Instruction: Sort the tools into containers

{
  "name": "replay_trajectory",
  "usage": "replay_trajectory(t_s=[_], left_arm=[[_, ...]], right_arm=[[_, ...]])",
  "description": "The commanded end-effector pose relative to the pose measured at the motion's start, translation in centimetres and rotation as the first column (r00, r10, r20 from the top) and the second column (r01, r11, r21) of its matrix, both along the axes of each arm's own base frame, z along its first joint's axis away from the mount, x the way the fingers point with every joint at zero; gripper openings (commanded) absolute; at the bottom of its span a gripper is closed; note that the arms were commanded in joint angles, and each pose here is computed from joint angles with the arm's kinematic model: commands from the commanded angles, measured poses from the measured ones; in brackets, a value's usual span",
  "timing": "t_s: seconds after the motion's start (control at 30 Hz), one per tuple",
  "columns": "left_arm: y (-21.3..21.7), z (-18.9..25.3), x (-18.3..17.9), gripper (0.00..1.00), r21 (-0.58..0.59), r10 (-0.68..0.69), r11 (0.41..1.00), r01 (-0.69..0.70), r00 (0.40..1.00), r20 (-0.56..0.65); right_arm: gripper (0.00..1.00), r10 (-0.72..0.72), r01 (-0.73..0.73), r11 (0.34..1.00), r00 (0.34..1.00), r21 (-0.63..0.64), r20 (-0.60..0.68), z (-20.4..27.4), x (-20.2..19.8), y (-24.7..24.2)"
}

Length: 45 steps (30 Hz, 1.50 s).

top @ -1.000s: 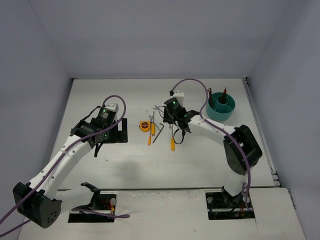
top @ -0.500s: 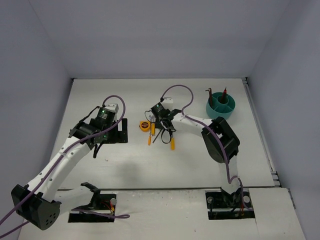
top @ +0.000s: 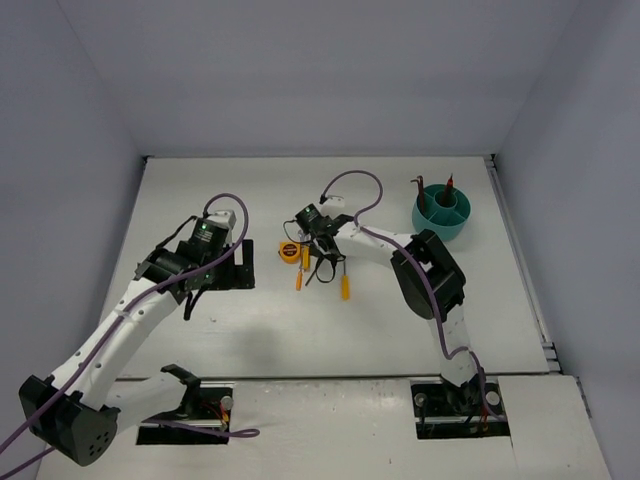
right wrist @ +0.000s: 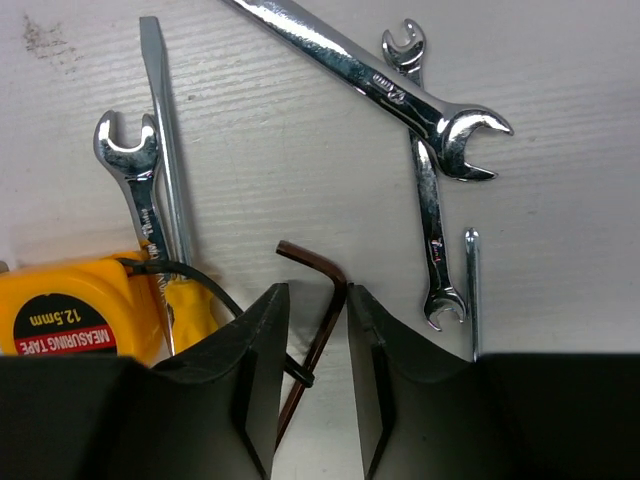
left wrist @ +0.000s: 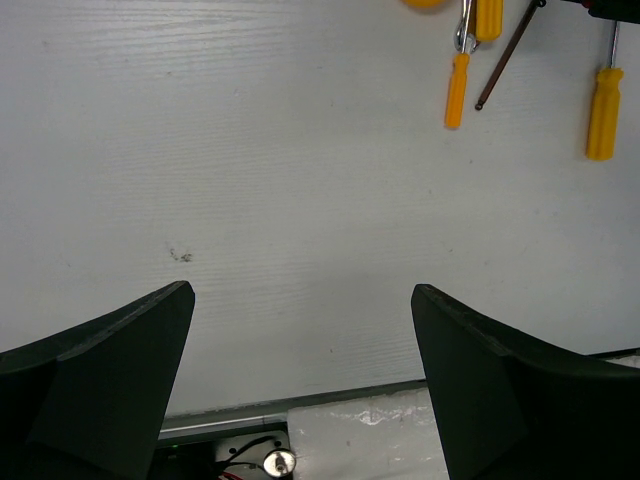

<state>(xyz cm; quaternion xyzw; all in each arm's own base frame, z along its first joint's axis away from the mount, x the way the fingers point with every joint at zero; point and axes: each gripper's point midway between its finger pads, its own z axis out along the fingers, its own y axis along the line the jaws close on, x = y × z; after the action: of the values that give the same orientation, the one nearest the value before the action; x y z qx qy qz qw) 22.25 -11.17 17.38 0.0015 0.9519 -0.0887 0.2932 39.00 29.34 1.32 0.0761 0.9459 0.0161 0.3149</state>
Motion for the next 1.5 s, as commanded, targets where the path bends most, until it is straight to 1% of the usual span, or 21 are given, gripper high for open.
replay_trajectory(t_s=[0.0, 0.07, 0.17, 0.23, 0.27, 0.3, 0.4, 0.47, 0.5, 0.53, 0.63, 0.73, 0.77, 0.8, 0.9, 0.93, 1.03, 1.13, 1.33, 1.4, 1.47], left_arm=[[-0.2, 1.0, 0.0, 0.88, -0.027, -0.014, 1.0, 0.016, 0.998, 0.054], [-0.2, 0.9, -0.1, 0.88, -0.026, -0.019, 0.999, 0.02, 0.998, 0.054], [-0.1, 1.0, -0.2, 0.88, -0.024, -0.022, 0.999, 0.023, 0.998, 0.059], [-0.1, 1.2, -0.2, 0.88, -0.024, -0.025, 0.999, 0.027, 0.997, 0.067], [-0.1, 1.3, -0.1, 0.88, -0.023, -0.027, 0.999, 0.029, 0.997, 0.07], [0.0, 1.4, -0.1, 0.88, -0.022, -0.028, 0.999, 0.03, 0.997, 0.074], [0.1, 1.5, -0.2, 0.88, -0.018, -0.027, 0.999, 0.029, 0.996, 0.083], [0.2, 1.3, -0.2, 0.88, -0.014, -0.028, 0.999, 0.03, 0.997, 0.078], [0.1, 1.2, -0.2, 0.88, -0.015, -0.032, 0.999, 0.033, 0.997, 0.073], [0.0, 1.1, -0.2, 0.88, -0.015, -0.034, 0.999, 0.035, 0.997, 0.07], [0.0, 1.1, -0.2, 0.88, -0.014, -0.035, 0.999, 0.036, 0.997, 0.069], [0.0, 1.1, -0.1, 0.88, -0.015, -0.032, 0.999, 0.033, 0.997, 0.07], [0.0, 1.1, -0.1, 0.88, -0.013, -0.033, 0.999, 0.034, 0.997, 0.07], [0.1, 1.1, -0.1, 0.87, -0.012, -0.033, 0.999, 0.034, 0.997, 0.07], [0.1, 1.1, -0.2, 0.88, -0.011, -0.035, 0.999, 0.036, 0.997, 0.07], [0.1, 1.1, -0.2, 0.88, -0.012, -0.034, 0.999, 0.035, 0.997, 0.069], [0.0, 1.0, -0.2, 0.88, -0.011, -0.034, 0.999, 0.035, 0.997, 0.065], [0.0, 0.8, -0.1, 0.88, -0.009, -0.034, 0.999, 0.034, 0.998, 0.058], [-0.1, 0.8, 0.1, 0.88, -0.006, -0.037, 0.999, 0.038, 0.998, 0.053], [-0.2, 0.8, 0.2, 0.88, -0.003, -0.039, 0.999, 0.039, 0.998, 0.05], [-0.2, 0.6, 0.2, 0.88, -0.001, -0.039, 0.999, 0.039, 0.998, 0.044]], right_arm=[[0.2, -0.047, 0.044, 0.997, 0.998, -0.07, -0.044, -1.0, -0.7, -1.4], [0.16, -0.042, 0.037, 0.996, 0.998, -0.083, -0.055, -1.2, -1.0, -1.6], [0.1, 0.006, -0.014, 0.992, 0.998, -0.125, -0.062, -1.3, -1.3, -1.9], [0.05, 0.095, -0.107, 0.977, 0.993, -0.183, -0.07, -1.0, -1.1, -2.3], [0.01, 0.134, -0.147, 0.966, 0.988, -0.213, -0.073, -0.8, -1.0, -2.6], [0.0, 0.18, -0.193, 0.948, 0.981, -0.252, -0.072, -0.4, -0.8, -2.9], [0.0, 0.306, -0.311, 0.885, 0.949, -0.347, -0.071, 0.8, -0.6, -3.7], [0.0, 0.423, -0.415, 0.837, 0.904, -0.357, -0.06, 1.6, -0.3, -3.5], [0.0, 0.448, -0.435, 0.832, 0.893, -0.344, -0.045, 1.9, -0.3, -3.5], [0.0, 0.496, -0.482, 0.815, 0.867, -0.321, -0.044, 2.2, -0.5, -3.3], [0.0, 0.652, -0.631, 0.726, 0.758, -0.272, -0.017, 3.7, -1.4, -1.8], [0.01, 0.716, -0.697, 0.68, 0.698, -0.228, -0.002, 3.8, -2.3, -1.0], [0.02, 0.726, -0.709, 0.671, 0.687, -0.215, 0.001, 3.8, -2.5, -0.7], [0.03, 0.73, -0.714, 0.668, 0.683, -0.209, 0.001, 3.7, -2.6, -0.6], [0.08, 0.705, -0.693, 0.696, 0.709, -0.186, -0.005, 3.2, -2.8, -0.6], [0.11, 0.692, -0.683, 0.71, 0.721, -0.173, -0.006, 3.1, -2.9, -0.6], [0.17, 0.635, -0.63, 0.763, 0.772, -0.149, -0.011, 2.7, -3.1, -0.8], [0.18, 0.574, -0.572, 0.8, 0.818, -0.181, -0.046, 2.1, -3.1, -2.1], [0.2, 0.529, -0.54, 0.818, 0.842, -0.2, -0.109, 1.3, -3.7, -3.0], [0.2, 0.528, -0.541, 0.818, 0.841, -0.195, -0.12, 1.1, -3.9, -3.0], [0.2, 0.551, -0.567, 0.807, 0.824, -0.167, -0.134, 0.7, -4.3, -2.6]])
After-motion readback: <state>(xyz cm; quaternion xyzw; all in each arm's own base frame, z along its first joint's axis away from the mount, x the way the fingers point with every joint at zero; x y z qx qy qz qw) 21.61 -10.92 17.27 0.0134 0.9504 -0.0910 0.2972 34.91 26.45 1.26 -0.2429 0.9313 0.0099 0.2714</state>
